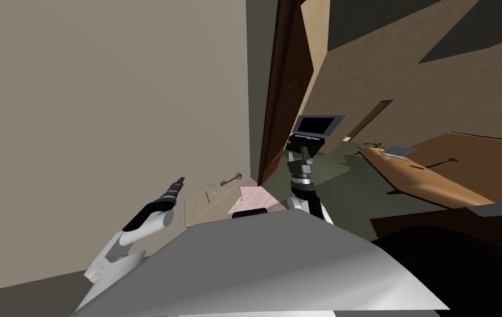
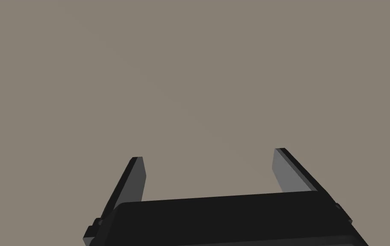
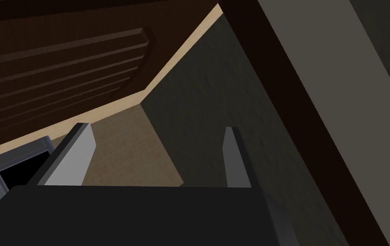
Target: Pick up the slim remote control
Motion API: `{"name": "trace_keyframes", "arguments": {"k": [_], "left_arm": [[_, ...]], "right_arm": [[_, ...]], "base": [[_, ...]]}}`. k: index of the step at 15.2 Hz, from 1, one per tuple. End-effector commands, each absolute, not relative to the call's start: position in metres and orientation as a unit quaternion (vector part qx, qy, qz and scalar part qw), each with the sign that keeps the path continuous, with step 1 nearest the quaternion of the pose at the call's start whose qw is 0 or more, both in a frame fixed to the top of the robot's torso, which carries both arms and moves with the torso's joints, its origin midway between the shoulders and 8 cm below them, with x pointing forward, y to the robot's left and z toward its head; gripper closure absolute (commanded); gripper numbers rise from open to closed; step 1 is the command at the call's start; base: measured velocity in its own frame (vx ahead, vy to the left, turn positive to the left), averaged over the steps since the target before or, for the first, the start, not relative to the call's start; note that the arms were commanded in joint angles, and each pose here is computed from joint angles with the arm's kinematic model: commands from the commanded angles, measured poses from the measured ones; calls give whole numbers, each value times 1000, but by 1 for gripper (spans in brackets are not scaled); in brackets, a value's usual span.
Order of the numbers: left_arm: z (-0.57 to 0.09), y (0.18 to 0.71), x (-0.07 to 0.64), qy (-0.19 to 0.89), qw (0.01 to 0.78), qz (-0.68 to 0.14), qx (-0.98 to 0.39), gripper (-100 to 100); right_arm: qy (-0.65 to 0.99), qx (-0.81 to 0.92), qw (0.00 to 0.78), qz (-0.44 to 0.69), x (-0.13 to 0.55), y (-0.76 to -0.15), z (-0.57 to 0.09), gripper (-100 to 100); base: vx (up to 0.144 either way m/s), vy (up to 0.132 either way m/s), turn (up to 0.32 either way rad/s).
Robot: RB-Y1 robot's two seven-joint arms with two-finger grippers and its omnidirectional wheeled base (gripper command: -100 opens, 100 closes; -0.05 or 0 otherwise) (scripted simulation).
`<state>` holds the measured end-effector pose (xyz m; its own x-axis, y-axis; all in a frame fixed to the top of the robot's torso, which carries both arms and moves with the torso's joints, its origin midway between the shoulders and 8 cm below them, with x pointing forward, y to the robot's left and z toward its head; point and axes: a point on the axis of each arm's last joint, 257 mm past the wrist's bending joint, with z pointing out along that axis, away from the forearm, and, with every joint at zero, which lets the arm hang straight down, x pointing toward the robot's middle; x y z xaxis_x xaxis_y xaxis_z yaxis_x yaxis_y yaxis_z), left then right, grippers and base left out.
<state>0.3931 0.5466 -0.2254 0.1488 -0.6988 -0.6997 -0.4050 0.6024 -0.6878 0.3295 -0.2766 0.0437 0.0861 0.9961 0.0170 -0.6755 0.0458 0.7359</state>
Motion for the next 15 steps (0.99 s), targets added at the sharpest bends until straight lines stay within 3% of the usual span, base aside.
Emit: {"name": "trace_keyframes", "arguments": {"k": [1, 15], "left_arm": [[-247, 567, 382, 659, 600, -91, -445, -100], [-361, 636, 297, 717, 448, -6, -534, -100]], "right_arm": [[266, 301, 672, 621, 329, -277, 44, 0], [266, 301, 672, 622, 329, -277, 44, 0]], "base": [[3, 12, -265], [12, 17, -240]]}}
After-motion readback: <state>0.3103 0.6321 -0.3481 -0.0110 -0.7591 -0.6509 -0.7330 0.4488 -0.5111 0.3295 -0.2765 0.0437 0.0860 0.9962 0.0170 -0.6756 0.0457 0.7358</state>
